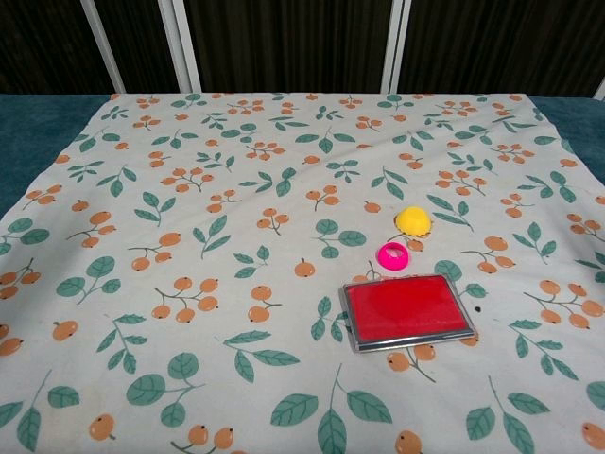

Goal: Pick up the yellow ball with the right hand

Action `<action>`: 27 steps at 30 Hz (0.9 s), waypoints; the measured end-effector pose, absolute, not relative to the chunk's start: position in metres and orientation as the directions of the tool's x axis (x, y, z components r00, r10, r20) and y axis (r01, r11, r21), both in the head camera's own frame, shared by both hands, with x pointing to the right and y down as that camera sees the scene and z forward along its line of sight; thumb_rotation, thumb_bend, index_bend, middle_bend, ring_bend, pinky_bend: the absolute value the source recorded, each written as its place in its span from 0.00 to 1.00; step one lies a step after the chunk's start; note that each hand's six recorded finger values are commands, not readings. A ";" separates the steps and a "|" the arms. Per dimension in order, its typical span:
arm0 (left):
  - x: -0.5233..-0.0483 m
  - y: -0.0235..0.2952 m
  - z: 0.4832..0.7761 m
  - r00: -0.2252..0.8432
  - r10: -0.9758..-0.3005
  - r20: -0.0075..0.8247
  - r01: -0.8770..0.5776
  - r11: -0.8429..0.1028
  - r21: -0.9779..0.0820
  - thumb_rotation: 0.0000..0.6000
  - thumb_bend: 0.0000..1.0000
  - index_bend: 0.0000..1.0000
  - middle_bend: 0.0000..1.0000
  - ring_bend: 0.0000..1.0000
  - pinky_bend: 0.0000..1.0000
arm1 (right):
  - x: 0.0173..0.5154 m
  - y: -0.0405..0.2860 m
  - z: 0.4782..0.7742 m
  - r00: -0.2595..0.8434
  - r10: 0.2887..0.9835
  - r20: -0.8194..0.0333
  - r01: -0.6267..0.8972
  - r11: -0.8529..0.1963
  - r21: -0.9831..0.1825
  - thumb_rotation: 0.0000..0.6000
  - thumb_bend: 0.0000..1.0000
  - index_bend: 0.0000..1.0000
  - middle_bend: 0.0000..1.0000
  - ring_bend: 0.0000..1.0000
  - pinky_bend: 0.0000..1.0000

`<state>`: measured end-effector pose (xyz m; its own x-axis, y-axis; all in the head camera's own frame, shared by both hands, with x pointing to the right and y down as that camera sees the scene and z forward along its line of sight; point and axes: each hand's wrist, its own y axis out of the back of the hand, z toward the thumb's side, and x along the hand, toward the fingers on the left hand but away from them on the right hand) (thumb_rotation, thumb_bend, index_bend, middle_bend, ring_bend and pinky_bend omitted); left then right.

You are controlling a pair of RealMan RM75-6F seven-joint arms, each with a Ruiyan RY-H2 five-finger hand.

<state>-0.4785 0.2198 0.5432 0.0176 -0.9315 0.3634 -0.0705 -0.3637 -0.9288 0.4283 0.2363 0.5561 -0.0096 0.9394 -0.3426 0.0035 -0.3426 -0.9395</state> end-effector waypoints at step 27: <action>-0.478 0.220 0.543 0.015 -0.931 0.364 -0.071 -0.364 -0.929 1.00 0.55 0.14 0.00 0.06 0.04 | 0.430 0.237 0.557 -0.020 0.937 -0.348 0.006 -0.348 -0.938 1.00 0.24 0.07 0.01 0.05 0.22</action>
<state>-0.4785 0.2198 0.5430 0.0155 -0.9312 0.3642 -0.0706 -0.3643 -0.9286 0.4295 0.2366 0.5565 -0.0200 0.9374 -0.3477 0.0061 -0.3476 -0.9376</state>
